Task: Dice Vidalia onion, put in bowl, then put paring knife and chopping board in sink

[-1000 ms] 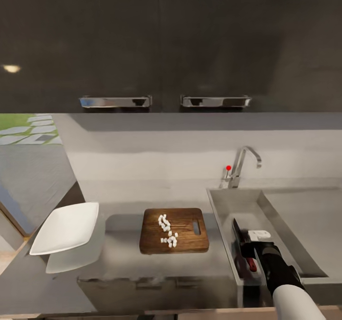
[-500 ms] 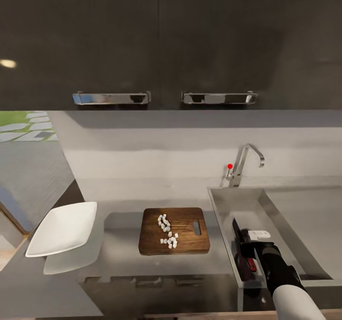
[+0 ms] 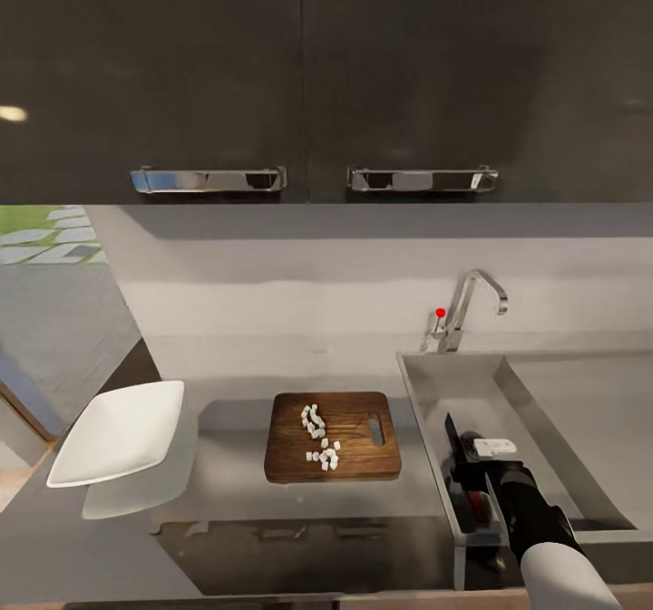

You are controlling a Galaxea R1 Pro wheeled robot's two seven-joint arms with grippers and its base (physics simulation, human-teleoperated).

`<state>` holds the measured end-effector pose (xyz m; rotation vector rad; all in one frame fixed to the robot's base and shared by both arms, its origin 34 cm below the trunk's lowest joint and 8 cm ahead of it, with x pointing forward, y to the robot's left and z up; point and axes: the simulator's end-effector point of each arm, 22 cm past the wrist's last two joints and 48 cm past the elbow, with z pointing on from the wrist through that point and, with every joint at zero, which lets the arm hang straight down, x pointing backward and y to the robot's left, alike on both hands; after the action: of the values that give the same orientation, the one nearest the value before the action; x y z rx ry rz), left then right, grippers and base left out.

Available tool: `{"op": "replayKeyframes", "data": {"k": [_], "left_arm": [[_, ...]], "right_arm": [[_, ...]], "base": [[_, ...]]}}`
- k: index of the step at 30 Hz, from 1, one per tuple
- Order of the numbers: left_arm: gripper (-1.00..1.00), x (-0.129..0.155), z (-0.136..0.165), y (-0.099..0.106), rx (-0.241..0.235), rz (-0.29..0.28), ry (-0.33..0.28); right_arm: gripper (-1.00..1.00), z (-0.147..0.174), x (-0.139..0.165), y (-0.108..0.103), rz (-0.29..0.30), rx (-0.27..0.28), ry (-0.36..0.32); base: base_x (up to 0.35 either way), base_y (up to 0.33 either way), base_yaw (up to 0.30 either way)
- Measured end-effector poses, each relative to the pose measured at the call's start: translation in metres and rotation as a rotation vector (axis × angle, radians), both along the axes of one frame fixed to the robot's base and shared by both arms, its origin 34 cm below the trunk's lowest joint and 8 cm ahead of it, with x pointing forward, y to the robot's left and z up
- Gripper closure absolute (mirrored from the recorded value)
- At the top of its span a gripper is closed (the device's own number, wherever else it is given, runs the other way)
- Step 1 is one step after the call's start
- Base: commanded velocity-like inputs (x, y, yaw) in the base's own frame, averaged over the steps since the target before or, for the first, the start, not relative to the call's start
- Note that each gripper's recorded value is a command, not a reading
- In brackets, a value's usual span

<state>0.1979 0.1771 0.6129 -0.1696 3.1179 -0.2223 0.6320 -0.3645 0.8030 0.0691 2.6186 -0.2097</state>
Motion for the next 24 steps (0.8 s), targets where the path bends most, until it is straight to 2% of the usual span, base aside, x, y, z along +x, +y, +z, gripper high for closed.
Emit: {"op": "replayKeyframes", "data": {"k": [9, 14, 22, 24], "left_arm": [[-1.0, -0.001, 0.0, 0.0, 0.001, 0.001, 0.002], [-1.0, 0.001, 0.0, 0.002, 0.002, 0.001, -0.002], [-1.0, 0.007, 0.001, 0.004, 0.005, 0.002, -0.018], [-1.0, 0.008, 0.001, 0.004, 0.005, 0.002, -0.021]], "right_arm": [[-1.0, 0.012, 0.008, -0.009, -0.013, -0.017, -0.031], [-1.0, 0.046, 0.03, -0.022, -0.026, -0.048, -0.112], [-1.0, 0.09, 0.048, -0.036, -0.048, -0.08, -0.197], [-1.0, 0.114, 0.056, -0.044, -0.061, -0.098, -0.239]], "base": [[0.0, 0.0, 0.0], [0.0, 0.0, 0.0], [0.0, 0.0, 0.0], [0.0, 0.0, 0.0]]}}
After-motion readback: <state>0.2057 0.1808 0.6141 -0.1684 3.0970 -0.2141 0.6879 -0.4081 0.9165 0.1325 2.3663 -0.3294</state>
